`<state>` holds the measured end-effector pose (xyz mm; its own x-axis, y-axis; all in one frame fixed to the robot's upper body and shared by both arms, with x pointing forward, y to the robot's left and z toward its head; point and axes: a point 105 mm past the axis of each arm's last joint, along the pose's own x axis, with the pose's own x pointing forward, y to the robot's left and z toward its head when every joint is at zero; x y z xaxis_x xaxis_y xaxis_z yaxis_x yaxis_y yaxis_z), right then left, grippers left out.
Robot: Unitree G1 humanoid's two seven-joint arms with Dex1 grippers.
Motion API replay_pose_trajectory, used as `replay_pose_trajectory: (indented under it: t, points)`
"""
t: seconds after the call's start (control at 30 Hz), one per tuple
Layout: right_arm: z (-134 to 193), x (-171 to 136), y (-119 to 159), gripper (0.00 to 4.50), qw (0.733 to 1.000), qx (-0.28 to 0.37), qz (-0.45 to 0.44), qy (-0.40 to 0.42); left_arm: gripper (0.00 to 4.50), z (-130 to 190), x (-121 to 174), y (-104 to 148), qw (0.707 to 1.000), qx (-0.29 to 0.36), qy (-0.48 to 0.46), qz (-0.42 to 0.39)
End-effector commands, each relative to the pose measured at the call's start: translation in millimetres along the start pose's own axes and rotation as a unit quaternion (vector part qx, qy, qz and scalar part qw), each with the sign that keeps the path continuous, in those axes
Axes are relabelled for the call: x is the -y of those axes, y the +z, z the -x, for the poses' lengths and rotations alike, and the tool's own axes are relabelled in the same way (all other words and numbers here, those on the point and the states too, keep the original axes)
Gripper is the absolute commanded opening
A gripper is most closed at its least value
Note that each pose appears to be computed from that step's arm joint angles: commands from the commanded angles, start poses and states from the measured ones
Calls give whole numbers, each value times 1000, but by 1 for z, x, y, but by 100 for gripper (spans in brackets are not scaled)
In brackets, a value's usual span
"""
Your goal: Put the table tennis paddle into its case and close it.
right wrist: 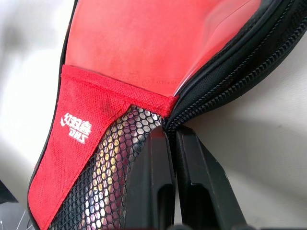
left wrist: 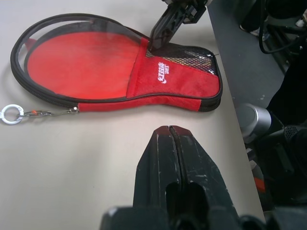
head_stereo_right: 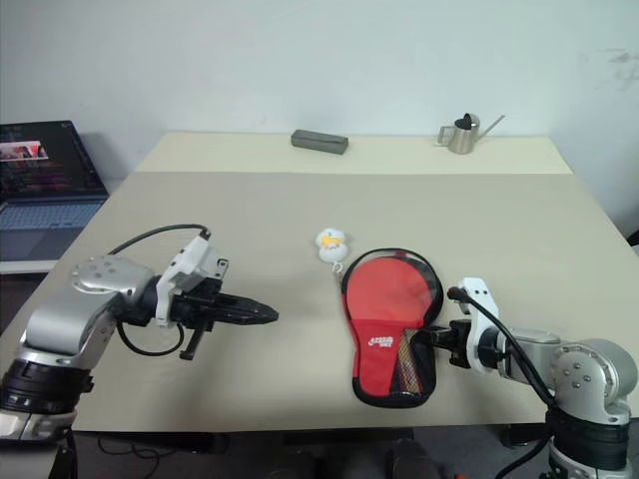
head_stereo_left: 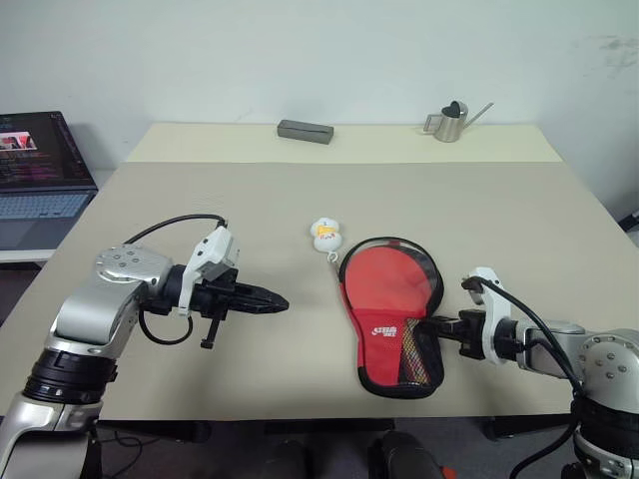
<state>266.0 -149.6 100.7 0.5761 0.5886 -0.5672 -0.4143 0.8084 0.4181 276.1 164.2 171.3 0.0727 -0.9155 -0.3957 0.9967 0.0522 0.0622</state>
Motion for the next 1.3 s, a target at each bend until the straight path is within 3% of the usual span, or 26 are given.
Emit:
replay_pose_trajectory:
  t: [0.03, 1.07, 1.27, 1.3]
  points:
    - [3, -12, -3, 2, 1000, -6, 19, 23, 0, 3, 5, 5, 1000, 0, -17, -14]
    - [5, -14, -11, 2, 1000, -19, 13, 18, 0, 2, 12, 2, 999, -11, -41, -18]
    - [2, -4, -5, 2, 1000, 1, -9, -17, 0, 1, 11, 2, 999, -12, -40, -20]
    - [2, 1, -4, 50, 999, 7, -17, -30, 0, 1, 11, 2, 999, -12, -40, -20]
